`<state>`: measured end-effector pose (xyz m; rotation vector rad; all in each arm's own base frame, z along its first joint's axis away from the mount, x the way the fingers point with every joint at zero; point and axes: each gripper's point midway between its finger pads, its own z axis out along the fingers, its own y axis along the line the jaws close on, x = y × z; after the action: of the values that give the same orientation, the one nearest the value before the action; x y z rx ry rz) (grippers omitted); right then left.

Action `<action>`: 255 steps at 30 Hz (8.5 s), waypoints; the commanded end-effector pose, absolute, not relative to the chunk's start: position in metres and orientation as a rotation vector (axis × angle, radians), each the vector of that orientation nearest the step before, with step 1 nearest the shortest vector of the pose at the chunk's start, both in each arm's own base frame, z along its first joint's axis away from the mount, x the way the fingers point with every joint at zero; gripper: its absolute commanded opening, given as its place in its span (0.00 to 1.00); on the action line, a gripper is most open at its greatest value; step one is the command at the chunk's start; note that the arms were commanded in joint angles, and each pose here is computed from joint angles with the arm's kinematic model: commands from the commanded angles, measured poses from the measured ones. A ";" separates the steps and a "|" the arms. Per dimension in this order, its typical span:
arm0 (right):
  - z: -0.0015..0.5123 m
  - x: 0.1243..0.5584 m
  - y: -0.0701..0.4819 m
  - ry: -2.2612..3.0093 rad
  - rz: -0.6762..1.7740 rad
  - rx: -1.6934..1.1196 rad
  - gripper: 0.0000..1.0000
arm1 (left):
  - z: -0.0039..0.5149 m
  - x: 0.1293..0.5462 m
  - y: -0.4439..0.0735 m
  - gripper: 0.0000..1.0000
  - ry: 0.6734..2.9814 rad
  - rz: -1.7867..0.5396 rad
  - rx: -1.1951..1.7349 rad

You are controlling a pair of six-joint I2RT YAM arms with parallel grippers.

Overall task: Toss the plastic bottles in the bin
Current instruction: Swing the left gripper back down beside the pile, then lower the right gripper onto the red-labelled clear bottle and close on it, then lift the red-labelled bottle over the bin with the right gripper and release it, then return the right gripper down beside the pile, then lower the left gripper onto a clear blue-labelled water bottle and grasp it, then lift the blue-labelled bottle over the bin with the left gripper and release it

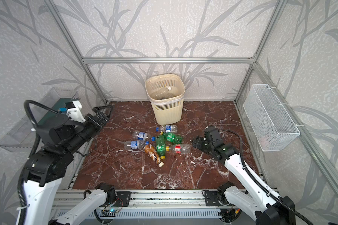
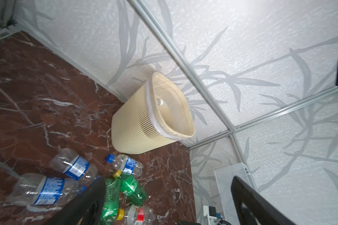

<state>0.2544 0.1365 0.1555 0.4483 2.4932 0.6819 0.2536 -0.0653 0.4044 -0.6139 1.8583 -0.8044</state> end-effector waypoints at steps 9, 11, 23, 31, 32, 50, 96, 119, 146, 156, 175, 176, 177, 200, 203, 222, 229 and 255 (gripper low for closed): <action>0.123 0.241 0.153 2.519 0.882 0.753 0.75 | 0.207 0.253 -0.079 0.97 2.260 -0.768 -0.921; 0.118 0.243 0.160 2.516 0.908 0.804 0.76 | 0.194 0.253 -0.080 0.96 2.280 -0.775 -0.947; 0.097 0.265 0.198 2.453 0.968 0.995 0.84 | 0.157 0.250 -0.085 0.96 2.356 -0.776 -1.009; 0.083 0.273 0.215 2.474 0.954 1.057 0.87 | 0.155 0.248 -0.081 0.96 2.338 -0.756 -1.025; 0.081 0.274 0.216 2.481 0.942 1.061 0.88 | 0.154 0.248 -0.081 0.96 2.338 -0.756 -1.027; 0.047 0.286 0.220 2.561 0.749 1.041 0.81 | 0.146 0.245 -0.080 0.96 2.352 -0.747 -1.040; 0.188 0.263 0.178 2.258 0.715 0.058 0.50 | 0.133 0.246 -0.083 0.96 2.402 -0.736 -1.066; 0.330 0.338 0.161 2.137 0.630 0.157 0.90 | 0.188 0.249 -0.074 0.97 2.287 -0.751 -1.019; 0.146 0.254 0.177 2.487 0.740 0.252 0.82 | 0.116 0.227 -0.064 0.91 2.312 -0.678 -1.382; 0.140 0.251 0.182 2.495 0.753 0.246 0.81 | 0.100 0.237 -0.059 0.86 2.172 -0.702 -1.584; 0.145 0.249 0.174 2.469 0.725 0.242 0.81 | 0.093 0.284 -0.070 0.86 2.084 -0.761 -1.710; 0.146 0.249 0.174 2.466 0.725 0.241 0.81 | 0.091 0.287 -0.071 0.86 2.085 -0.767 -1.715; 0.145 0.248 0.174 2.469 0.721 0.242 0.81 | 0.089 0.288 -0.072 0.86 2.089 -0.767 -1.720; 0.144 0.247 0.168 2.466 0.689 0.240 0.81 | 0.055 0.306 -0.084 0.81 2.217 -0.702 -1.701; 0.144 0.248 0.168 2.464 0.688 0.242 0.81 | 0.052 0.304 -0.083 0.79 2.219 -0.686 -1.705; 0.144 0.250 0.168 2.465 0.673 0.223 0.79 | 0.033 0.275 -0.040 0.67 2.323 -0.439 -1.651; 0.144 0.252 0.169 2.463 0.677 0.222 0.79 | 0.020 0.239 -0.040 0.69 2.598 -0.357 -1.404; 0.140 0.251 0.171 2.476 0.686 0.219 0.77 | 0.029 0.178 -0.037 0.69 2.589 -0.413 -1.285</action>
<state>0.2515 0.1720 0.1411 0.2274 2.4788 0.6881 0.1836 -0.0371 0.0329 -1.2918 2.5596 -0.4244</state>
